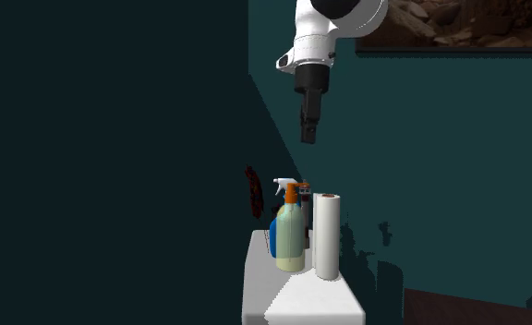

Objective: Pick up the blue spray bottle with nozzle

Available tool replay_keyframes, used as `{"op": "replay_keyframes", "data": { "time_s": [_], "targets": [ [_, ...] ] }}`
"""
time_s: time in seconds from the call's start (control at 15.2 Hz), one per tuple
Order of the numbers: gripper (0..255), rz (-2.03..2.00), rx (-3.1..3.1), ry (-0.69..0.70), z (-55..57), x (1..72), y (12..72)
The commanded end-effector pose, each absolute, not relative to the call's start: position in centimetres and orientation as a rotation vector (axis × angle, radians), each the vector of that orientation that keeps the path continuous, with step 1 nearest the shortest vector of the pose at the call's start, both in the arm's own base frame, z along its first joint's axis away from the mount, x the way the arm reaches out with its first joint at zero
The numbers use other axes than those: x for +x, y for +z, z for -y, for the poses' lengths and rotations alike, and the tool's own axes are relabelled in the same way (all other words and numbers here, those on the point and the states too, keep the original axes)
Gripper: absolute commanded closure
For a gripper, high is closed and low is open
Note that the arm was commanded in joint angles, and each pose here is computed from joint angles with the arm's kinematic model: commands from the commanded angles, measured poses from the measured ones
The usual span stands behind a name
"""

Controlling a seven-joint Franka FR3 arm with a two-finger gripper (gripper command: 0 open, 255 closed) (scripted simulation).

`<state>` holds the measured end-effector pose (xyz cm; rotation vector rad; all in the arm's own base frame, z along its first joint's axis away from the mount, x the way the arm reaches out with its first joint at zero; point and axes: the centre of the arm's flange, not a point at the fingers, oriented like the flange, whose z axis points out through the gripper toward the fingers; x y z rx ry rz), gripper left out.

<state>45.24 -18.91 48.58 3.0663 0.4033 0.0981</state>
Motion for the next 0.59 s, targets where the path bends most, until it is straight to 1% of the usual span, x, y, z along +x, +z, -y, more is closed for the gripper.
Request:
{"op": "replay_keyframes", "data": {
  "time_s": [0.0, 0.53],
  "targets": [
    [0, -0.423, 3.059, 0.096, 20.7, 46.6, 47.4],
    [0, -0.493, 3.035, 0.084, 28.1, 52.4, 42.8]
  ]
}}
